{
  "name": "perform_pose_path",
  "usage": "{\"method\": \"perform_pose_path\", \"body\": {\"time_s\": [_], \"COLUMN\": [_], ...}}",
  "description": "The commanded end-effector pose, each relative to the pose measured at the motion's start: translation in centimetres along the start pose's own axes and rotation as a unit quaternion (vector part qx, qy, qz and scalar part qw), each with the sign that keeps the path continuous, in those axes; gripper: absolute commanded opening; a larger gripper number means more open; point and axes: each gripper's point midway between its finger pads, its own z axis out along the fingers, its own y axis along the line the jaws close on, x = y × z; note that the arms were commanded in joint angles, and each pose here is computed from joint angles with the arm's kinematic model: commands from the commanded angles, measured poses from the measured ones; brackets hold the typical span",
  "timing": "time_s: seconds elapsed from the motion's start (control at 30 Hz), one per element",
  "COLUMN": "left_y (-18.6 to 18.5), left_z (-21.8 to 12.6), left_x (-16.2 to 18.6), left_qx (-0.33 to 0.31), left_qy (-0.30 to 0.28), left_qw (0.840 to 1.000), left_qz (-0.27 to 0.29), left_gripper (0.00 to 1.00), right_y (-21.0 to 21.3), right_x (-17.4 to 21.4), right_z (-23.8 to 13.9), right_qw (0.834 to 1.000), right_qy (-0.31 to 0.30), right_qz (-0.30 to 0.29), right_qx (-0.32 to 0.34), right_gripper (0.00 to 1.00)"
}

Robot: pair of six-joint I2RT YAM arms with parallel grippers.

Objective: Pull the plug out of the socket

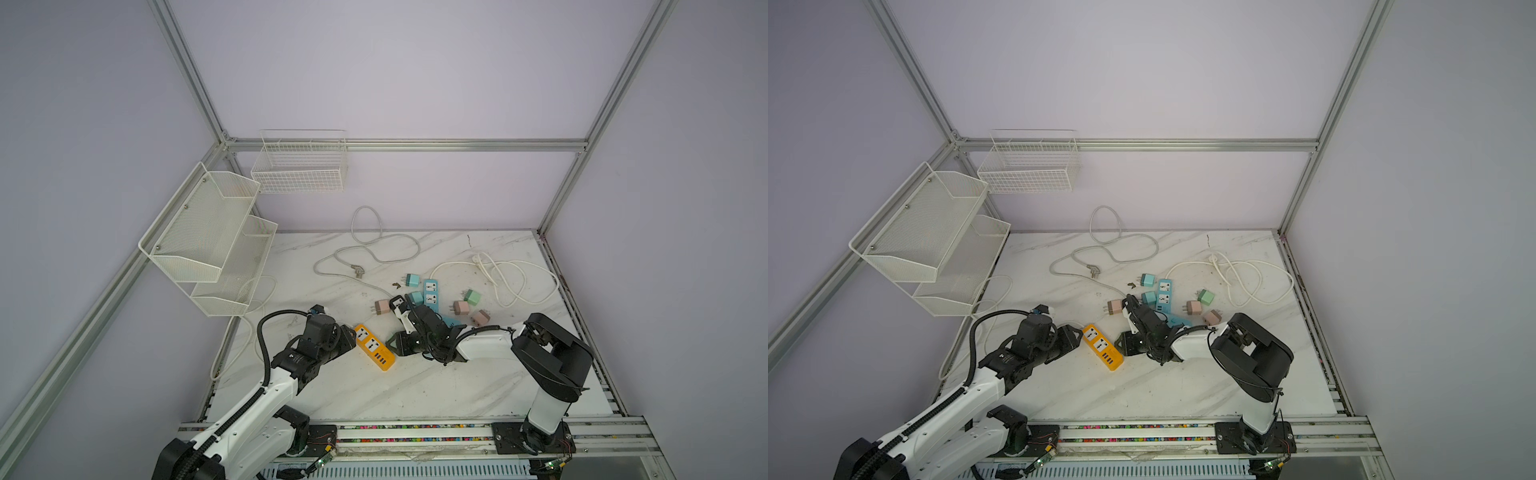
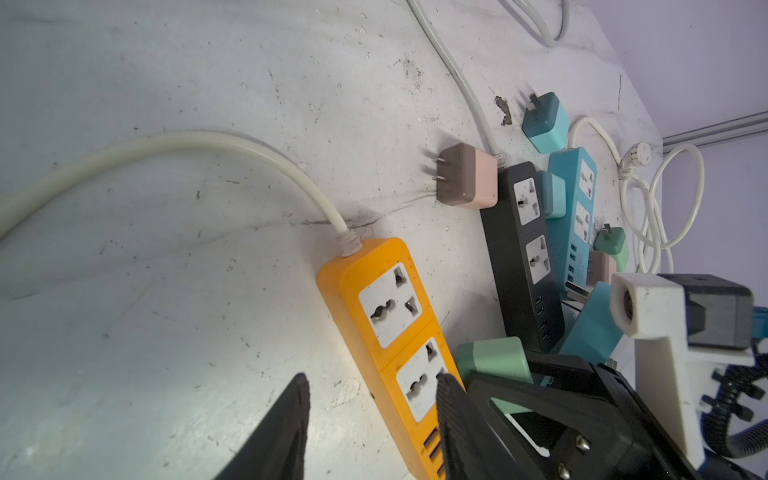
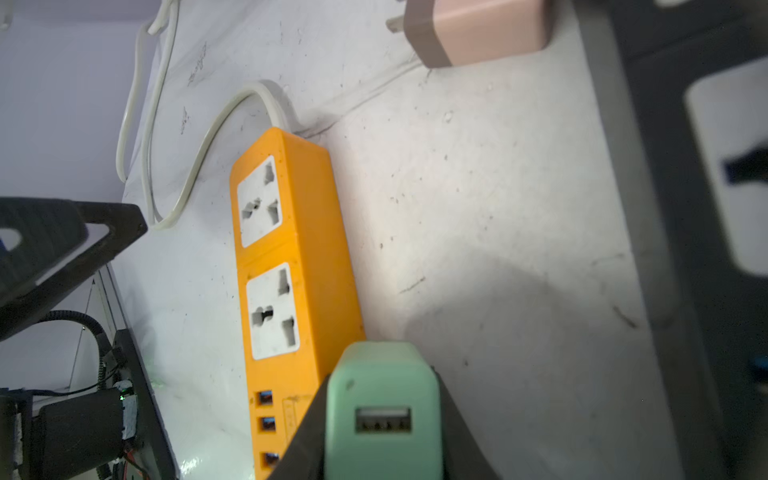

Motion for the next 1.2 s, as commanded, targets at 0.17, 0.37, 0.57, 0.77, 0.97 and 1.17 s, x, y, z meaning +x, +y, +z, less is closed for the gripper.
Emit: {"method": "perform_pose_path", "body": {"time_s": [0.17,0.37,0.57,0.77,0.97,1.17], "left_y": [-0.9,-1.2,-1.6,-2.0,0.4,5.2], "left_z": [-0.7,-1.1,-2.3,-4.6,-8.7,-9.4], "left_x": [-1.3,-2.1,-4.0,-7.5,-14.6,-19.8], "left_qx": [0.005,0.001,-0.012,-0.044,-0.193,-0.329], "left_qy": [-0.024,-0.037,-0.070,-0.136,-0.255,-0.340], "left_qw": [1.000,0.999,0.997,0.987,0.942,0.874], "left_qz": [0.013,0.022,0.037,0.067,0.098,0.112], "left_gripper": [0.56,0.59,0.62,0.69,0.96,1.00], "right_y": [0.2,1.7,3.6,4.2,-5.8,-18.5], "right_x": [-1.3,-4.0,-7.4,-13.8,-20.2,-18.8], "right_z": [-0.5,-2.1,-4.7,-10.6,-22.4,-34.6], "right_qw": [0.999,0.997,0.993,0.974,0.871,0.730], "right_qy": [-0.017,-0.045,-0.088,-0.188,-0.354,-0.474], "right_qz": [-0.018,-0.043,-0.054,-0.073,-0.028,0.080], "right_qx": [0.023,0.037,0.055,0.103,0.340,0.485], "right_gripper": [0.46,0.65,0.82,0.97,0.97,0.98]}}
